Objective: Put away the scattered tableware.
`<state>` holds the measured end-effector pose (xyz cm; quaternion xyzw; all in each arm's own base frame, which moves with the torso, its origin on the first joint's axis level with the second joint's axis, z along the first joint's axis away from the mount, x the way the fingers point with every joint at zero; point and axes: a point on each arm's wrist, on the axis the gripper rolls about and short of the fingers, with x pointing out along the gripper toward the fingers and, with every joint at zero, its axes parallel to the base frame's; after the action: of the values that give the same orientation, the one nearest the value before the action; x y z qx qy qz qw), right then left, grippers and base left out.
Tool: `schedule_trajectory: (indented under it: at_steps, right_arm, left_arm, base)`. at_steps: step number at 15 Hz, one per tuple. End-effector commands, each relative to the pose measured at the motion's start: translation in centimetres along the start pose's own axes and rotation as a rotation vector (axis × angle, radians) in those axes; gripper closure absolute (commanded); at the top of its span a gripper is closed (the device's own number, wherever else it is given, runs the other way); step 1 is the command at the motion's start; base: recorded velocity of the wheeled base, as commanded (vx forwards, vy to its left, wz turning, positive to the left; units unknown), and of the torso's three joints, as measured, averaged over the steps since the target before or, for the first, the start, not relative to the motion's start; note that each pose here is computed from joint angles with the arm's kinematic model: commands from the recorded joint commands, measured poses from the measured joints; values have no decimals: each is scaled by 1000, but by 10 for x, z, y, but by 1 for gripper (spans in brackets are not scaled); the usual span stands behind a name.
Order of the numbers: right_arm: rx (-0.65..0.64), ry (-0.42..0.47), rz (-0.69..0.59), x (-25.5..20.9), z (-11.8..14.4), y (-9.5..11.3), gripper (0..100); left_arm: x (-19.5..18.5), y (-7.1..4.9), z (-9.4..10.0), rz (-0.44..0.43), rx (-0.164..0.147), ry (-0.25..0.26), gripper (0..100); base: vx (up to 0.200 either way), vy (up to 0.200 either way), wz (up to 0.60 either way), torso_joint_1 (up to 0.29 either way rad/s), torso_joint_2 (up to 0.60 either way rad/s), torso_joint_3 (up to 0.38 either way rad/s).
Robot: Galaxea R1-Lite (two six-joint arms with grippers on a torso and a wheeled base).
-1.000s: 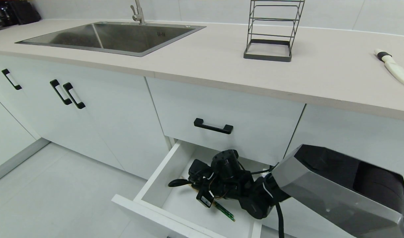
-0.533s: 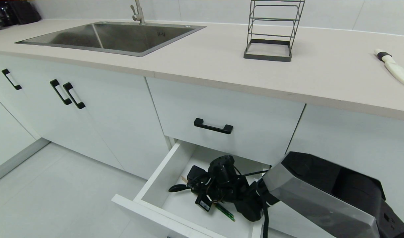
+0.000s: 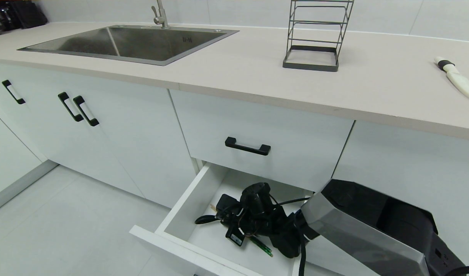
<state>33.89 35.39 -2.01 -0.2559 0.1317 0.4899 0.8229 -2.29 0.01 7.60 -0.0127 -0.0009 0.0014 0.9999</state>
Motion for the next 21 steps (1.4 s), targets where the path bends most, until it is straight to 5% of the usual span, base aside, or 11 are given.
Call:
schedule_trajectory:
  at_steps: [1,6,11,21]
  right_arm:
    - [-35,-6,6,2,1,1,0]
    - [-70,-26,16,-11,18,-2,0]
    - [-201,-205,89,-83,113,24,0]
    - [-179,-354,52,-184,85,44,0]
  left_arm:
    - [0,0,0,0,-1,0,0]
    - [0,0,0,0,-1,0,0]
    - [0,0,0,0,-1,0,0]
    - [0,0,0,0,-1,0,0]
  base:
    - [0,0,0,0,0,0]
    - [0,0,0,0,0,0]
    - [0,0,0,0,0,0]
    - [0,0,0,0,0,0]
